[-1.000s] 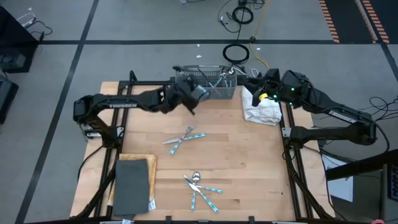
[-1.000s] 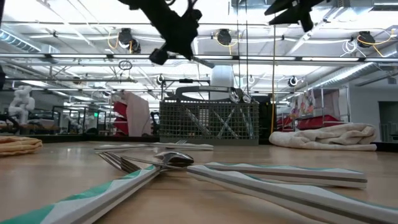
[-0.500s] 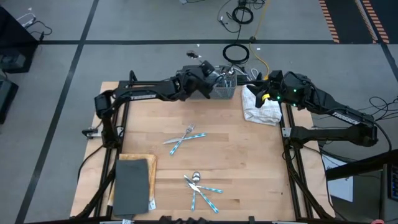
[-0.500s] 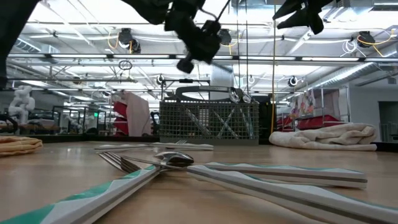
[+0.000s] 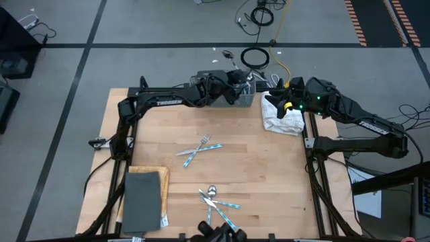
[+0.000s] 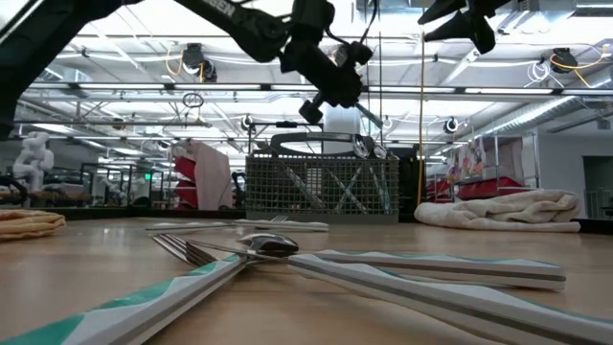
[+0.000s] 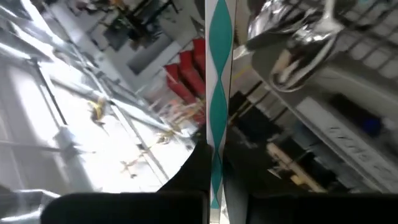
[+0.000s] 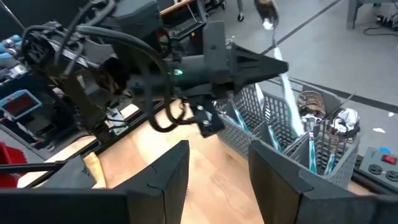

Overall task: Sort silverware
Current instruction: Put the top blue spoon into the gray silverware rack

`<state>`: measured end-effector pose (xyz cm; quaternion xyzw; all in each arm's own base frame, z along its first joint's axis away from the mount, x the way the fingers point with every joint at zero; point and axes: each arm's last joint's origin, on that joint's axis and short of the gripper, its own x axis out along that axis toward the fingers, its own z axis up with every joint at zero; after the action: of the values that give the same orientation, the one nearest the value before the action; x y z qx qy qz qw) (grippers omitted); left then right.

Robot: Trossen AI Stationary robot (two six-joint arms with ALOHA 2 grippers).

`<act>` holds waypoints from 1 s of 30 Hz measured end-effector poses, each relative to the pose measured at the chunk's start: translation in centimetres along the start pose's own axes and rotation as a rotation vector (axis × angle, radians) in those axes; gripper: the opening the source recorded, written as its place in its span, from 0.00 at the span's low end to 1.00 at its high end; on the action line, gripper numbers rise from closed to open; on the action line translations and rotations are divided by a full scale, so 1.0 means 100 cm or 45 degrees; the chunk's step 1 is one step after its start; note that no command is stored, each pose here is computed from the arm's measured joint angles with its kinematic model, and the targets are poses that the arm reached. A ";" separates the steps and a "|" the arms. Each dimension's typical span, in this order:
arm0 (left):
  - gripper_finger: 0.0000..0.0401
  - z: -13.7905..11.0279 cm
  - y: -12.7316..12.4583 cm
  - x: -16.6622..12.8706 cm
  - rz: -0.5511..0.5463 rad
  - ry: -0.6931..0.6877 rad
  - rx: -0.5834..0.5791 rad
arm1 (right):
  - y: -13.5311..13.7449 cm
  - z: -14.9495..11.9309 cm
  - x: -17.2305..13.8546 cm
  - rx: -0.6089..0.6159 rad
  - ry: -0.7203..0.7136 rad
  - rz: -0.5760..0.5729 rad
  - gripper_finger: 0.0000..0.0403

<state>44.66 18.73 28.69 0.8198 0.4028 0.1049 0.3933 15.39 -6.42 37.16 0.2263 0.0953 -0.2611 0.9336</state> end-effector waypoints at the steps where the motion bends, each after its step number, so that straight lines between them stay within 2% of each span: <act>1: 0.04 0.001 -0.002 0.003 0.021 0.009 0.037 | 0.000 0.000 0.000 0.002 0.000 0.002 0.38; 5: 0.04 0.007 -0.007 0.014 0.103 0.027 0.072 | 0.000 0.000 0.000 0.001 0.001 0.005 0.38; 9: 0.04 0.014 -0.012 0.023 0.200 0.048 0.341 | 0.000 0.000 0.000 -0.016 0.000 0.006 0.38; 14: 0.04 0.012 -0.011 0.023 0.254 0.023 0.356 | 0.000 0.000 0.000 -0.051 -0.001 0.006 0.38; 17: 0.04 0.011 -0.013 0.024 0.266 0.018 0.447 | 0.000 0.000 0.000 -0.091 -0.001 0.006 0.38; 23: 0.04 0.006 -0.014 0.024 0.196 0.057 0.483 | 0.000 0.000 0.000 -0.137 -0.004 0.007 0.38; 30: 0.04 0.014 -0.028 0.025 -0.008 -0.031 0.595 | 0.000 0.000 0.000 -0.190 -0.004 0.006 0.38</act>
<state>45.40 20.81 25.35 0.8885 0.4139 -0.0025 0.1980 15.41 -6.42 37.21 0.1559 0.1124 -0.2514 0.9486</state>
